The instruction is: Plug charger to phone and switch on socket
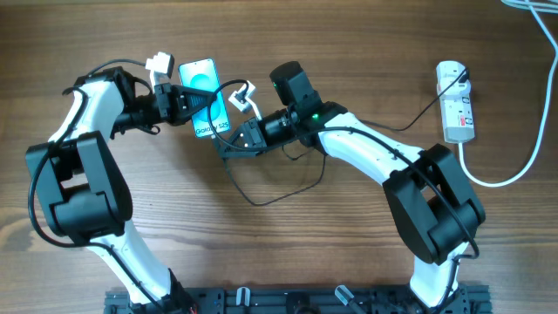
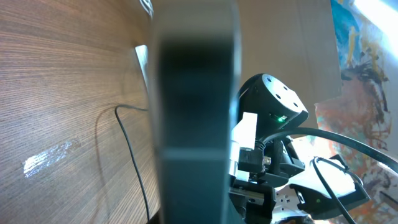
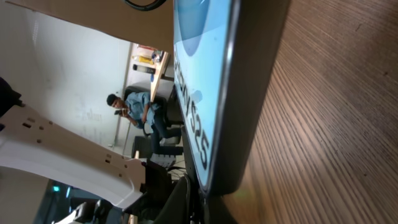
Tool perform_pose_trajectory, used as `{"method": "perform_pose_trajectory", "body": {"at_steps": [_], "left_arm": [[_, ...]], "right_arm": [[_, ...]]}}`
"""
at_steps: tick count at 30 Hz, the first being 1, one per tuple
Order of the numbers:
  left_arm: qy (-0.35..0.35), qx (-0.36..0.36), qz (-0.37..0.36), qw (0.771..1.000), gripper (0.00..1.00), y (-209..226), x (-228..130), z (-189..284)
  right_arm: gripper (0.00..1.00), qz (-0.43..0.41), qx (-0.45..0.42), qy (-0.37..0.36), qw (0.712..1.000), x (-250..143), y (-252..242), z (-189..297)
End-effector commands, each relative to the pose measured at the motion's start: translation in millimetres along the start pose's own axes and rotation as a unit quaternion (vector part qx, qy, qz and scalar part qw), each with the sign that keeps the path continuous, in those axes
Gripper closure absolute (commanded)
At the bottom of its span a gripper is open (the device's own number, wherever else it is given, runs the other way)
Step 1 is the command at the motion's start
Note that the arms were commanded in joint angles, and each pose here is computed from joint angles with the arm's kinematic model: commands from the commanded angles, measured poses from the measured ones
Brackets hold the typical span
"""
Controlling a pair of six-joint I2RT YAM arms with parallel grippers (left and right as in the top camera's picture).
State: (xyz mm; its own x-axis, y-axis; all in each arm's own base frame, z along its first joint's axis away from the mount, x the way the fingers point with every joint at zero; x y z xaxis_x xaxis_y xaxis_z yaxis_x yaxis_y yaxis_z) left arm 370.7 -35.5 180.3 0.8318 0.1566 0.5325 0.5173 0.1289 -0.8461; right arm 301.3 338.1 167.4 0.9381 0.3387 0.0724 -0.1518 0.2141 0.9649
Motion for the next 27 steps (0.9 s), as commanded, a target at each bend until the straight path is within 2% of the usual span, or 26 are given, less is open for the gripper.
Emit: {"method": "perform_pose_trajectory", "body": {"at_steps": [1, 18, 21, 27], "left_arm": [[-0.01, -0.011, -0.012, 1.0, 0.96, -3, 2, -1], [-0.011, -0.011, -0.034, 0.999, 0.96, 0, 5, -1], [-0.011, -0.011, -0.016, 1.0, 0.96, 0, 6, 0], [-0.019, -0.002, -0.001, 1.0, 0.96, 4, 9, 8]], "right_arm": [[0.96, 0.028, -0.015, -0.033, 0.999, 10, 2, 13], [0.95, 0.056, -0.072, -0.032, 0.995, -1, -5, 2], [0.96, 0.056, -0.124, -0.054, 0.989, -5, -3, -4], [0.96, 0.053, -0.115, -0.045, 0.991, -15, 15, -13]]}}
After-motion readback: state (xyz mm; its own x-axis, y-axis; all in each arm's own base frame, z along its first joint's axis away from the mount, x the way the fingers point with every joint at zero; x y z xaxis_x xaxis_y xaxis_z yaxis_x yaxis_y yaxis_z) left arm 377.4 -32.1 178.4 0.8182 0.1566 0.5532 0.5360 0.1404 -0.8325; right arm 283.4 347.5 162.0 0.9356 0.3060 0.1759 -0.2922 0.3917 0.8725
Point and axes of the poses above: each gripper's point midway between its finger pads, its own z axis back along the fingers, its own y axis along the line the jaws close on, x = y × z, the point moved 6 cm from there along z, back along the fingers, and after that the axes turned 15 degrees about -z, right-handed, at the moved point
